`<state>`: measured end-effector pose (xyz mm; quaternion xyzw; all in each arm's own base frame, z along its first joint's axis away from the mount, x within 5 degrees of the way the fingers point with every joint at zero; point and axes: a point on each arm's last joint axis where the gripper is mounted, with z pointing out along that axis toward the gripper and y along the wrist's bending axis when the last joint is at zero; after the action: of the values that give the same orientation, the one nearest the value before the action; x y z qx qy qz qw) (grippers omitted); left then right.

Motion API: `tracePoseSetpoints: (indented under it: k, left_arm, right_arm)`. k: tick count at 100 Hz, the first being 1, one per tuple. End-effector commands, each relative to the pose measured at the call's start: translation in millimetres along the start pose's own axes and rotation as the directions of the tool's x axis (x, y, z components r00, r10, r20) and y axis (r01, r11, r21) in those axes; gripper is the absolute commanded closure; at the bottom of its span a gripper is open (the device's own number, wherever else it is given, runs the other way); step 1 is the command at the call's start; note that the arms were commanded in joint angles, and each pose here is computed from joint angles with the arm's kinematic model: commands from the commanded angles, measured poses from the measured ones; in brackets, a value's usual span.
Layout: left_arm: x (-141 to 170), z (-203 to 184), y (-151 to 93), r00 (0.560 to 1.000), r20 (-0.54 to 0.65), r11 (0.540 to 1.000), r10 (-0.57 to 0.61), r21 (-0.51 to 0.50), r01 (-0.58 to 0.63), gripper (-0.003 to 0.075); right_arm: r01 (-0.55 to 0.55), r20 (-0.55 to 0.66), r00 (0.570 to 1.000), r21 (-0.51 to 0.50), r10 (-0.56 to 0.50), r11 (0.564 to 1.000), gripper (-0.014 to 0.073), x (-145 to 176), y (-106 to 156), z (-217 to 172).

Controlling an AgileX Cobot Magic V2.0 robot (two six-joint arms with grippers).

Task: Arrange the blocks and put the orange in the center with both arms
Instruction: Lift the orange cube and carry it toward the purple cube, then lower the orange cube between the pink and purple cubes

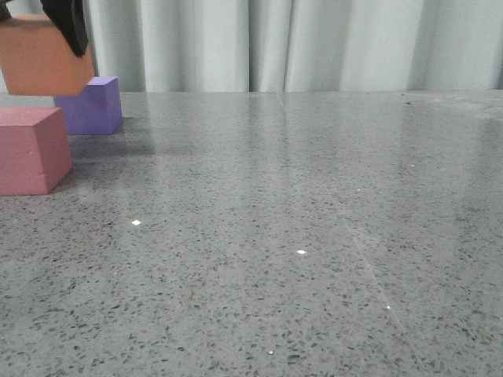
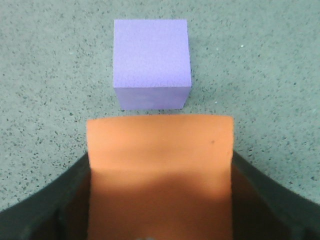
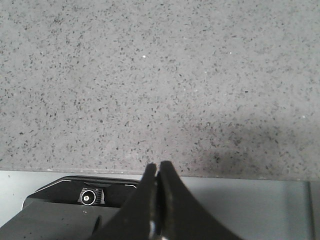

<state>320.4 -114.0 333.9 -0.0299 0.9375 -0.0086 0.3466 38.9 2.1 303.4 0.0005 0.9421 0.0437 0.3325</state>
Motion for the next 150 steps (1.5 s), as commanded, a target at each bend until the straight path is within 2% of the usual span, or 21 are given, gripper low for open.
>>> tracePoseSetpoints:
  k: [1,104,150]
  left_arm:
    - [-12.3,-13.5,-0.7,0.996,0.092,0.999,-0.012,0.043,0.008,0.0522]
    - [-14.5,-9.0,4.0,0.996,0.094,0.999,-0.015,0.052,0.010,0.0522]
    - [-5.3,1.1,2.9,0.996,0.089,0.998,-0.006,0.068,0.000,0.0522]
  right_arm:
    - [0.006,0.062,0.998,-0.002,-0.006,1.000,0.0662,-8.5,0.5,-4.9]
    - [0.006,0.062,0.998,-0.002,-0.006,1.000,0.0662,-8.5,0.5,-4.9]
    - [0.006,0.062,0.998,-0.002,-0.006,1.000,0.0662,-8.5,0.5,-4.9]
